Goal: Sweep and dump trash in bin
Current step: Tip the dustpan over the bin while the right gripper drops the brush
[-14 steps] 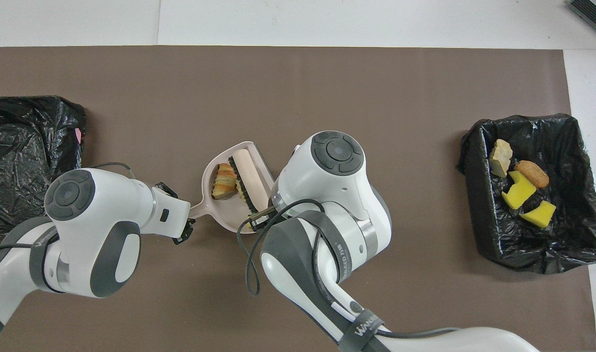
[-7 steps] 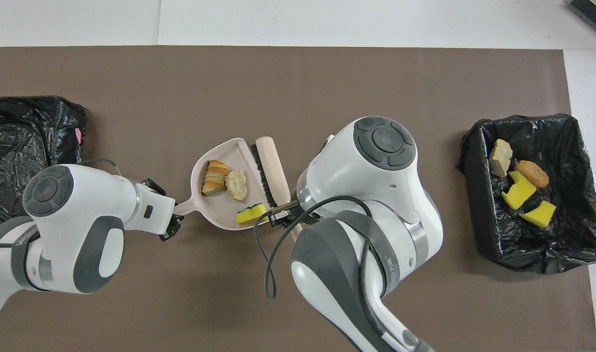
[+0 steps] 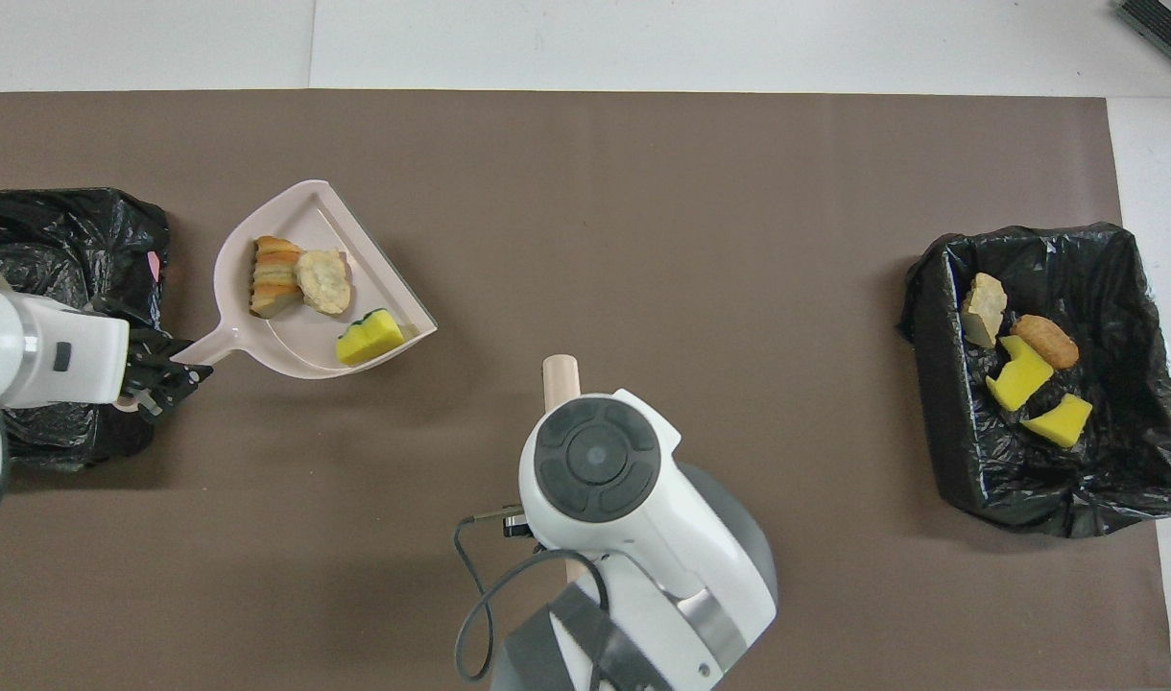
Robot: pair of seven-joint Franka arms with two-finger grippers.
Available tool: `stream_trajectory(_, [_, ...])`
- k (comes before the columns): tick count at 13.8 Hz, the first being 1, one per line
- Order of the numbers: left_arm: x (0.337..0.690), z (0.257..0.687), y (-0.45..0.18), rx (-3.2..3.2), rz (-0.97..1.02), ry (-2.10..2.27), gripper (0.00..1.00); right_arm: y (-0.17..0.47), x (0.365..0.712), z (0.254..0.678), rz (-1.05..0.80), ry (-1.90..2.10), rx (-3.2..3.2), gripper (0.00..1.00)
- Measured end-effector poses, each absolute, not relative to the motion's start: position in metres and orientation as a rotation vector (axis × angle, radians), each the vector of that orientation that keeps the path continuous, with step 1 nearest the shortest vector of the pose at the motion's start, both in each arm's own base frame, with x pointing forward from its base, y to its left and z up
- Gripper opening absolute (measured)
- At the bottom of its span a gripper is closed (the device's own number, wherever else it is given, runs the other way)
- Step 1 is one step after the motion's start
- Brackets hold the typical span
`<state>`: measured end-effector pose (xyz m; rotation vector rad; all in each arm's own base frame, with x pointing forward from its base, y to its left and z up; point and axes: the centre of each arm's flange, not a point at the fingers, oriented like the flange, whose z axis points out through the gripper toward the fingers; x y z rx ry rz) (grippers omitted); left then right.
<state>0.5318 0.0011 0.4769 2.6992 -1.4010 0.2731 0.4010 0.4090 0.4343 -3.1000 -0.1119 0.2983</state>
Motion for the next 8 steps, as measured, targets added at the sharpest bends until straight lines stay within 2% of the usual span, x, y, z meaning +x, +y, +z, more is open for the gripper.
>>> stream_trajectory(5, [0.543,0.506,0.123,2.743,0.332,-1.410,0.31,0.461,0.300,0.359,0.251,-0.066,-3.139,0.26])
stream_trajectory(8, [0.546,0.527,0.199,2.750,0.285,-1.431,0.31,0.465,0.271,0.337,0.206,-0.065,-3.168,0.26])
